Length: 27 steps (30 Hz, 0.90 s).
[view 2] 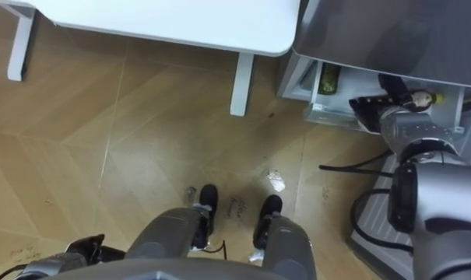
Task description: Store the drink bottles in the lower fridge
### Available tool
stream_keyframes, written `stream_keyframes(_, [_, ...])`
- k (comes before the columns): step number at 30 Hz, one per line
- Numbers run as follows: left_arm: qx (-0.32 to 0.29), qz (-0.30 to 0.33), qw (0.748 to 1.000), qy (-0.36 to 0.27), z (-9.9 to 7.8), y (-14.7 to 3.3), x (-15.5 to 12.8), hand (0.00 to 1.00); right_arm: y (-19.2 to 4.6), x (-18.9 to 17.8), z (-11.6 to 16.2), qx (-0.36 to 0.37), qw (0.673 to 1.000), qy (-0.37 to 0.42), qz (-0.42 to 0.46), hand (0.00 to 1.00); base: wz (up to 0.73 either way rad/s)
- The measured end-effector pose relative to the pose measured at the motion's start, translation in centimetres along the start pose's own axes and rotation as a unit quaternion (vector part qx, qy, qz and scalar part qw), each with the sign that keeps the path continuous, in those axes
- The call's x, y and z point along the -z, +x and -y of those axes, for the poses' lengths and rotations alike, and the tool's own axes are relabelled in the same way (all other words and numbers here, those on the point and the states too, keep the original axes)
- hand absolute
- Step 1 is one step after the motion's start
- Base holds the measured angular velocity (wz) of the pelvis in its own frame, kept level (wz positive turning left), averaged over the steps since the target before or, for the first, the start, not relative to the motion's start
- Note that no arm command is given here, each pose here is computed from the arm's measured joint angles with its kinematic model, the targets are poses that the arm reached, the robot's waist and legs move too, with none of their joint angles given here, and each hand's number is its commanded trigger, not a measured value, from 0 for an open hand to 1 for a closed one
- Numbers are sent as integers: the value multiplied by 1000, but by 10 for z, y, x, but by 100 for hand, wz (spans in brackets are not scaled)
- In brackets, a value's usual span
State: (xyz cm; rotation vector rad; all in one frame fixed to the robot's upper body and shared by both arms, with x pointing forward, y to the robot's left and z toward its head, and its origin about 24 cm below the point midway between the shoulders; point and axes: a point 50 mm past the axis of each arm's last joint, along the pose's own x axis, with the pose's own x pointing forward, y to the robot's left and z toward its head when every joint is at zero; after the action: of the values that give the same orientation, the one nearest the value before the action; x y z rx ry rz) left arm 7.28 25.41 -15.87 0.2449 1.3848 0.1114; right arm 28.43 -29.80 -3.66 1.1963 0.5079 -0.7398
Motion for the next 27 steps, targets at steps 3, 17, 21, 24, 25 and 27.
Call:
stream_keyframes(3, [-1,5,1000,-5,-1,0,-1,0,0,-2,8,3,999,-37,4,0,-5])
stream_keyframes(17, [4,20,999,-25,-2,-1,9,0,-16,-22,101,161,921,-354,32,0,0])
stream_keyframes(21, [3,10,1000,-25,-1,-2,20,0,-22,-4,132,200,904,-377,2,0,0])
stream_keyframes(24, [-1,8,999,-31,-1,-2,22,0,-28,7,154,225,892,-392,-19,0,-2])
stream_keyframes(25, [-5,9,999,-32,0,-2,22,0,-31,10,162,236,888,-393,-25,0,-7])
stream_keyframes(27, [-7,6,999,-32,0,-2,28,0,-34,14,171,246,886,-391,-27,0,-7])
